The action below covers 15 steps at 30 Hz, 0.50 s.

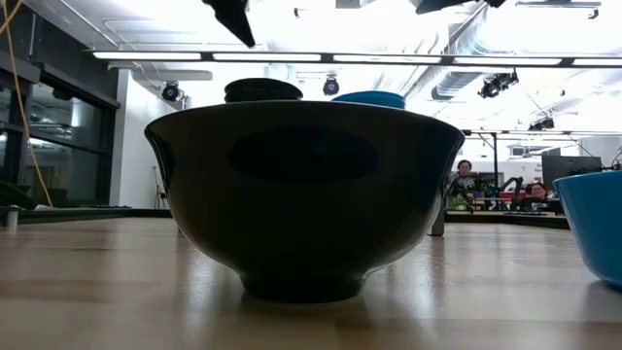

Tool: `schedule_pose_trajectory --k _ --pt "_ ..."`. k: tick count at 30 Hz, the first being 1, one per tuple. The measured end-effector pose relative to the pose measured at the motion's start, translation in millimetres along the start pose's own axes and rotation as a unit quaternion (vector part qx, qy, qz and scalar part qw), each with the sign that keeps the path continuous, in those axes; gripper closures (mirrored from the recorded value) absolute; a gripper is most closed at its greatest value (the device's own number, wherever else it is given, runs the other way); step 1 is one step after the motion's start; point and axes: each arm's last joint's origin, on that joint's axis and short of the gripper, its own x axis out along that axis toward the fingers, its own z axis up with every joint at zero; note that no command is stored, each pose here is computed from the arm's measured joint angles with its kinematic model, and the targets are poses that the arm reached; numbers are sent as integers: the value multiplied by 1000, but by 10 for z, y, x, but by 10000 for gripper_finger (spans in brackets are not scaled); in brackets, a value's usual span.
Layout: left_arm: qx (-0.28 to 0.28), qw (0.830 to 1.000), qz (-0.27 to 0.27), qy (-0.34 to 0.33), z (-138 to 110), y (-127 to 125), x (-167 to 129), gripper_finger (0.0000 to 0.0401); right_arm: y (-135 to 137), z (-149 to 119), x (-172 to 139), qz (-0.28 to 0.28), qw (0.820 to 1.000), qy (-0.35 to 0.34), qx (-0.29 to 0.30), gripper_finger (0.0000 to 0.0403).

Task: Pick & Place Mini bowls
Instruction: Stack the white patterned bowl on the stacked white patterned bowls on the shelf

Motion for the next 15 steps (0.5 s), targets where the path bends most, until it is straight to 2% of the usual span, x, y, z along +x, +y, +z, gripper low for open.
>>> schedule_pose_trajectory --k 8,15 --pt "8 1000 3 4 -106 -413 -218 272 -48 1 -47 20 1000 22 -1 192" --pt "-10 1000 10 4 -330 -737 -274 272 -130 -97 -88 40 994 101 -7 192"
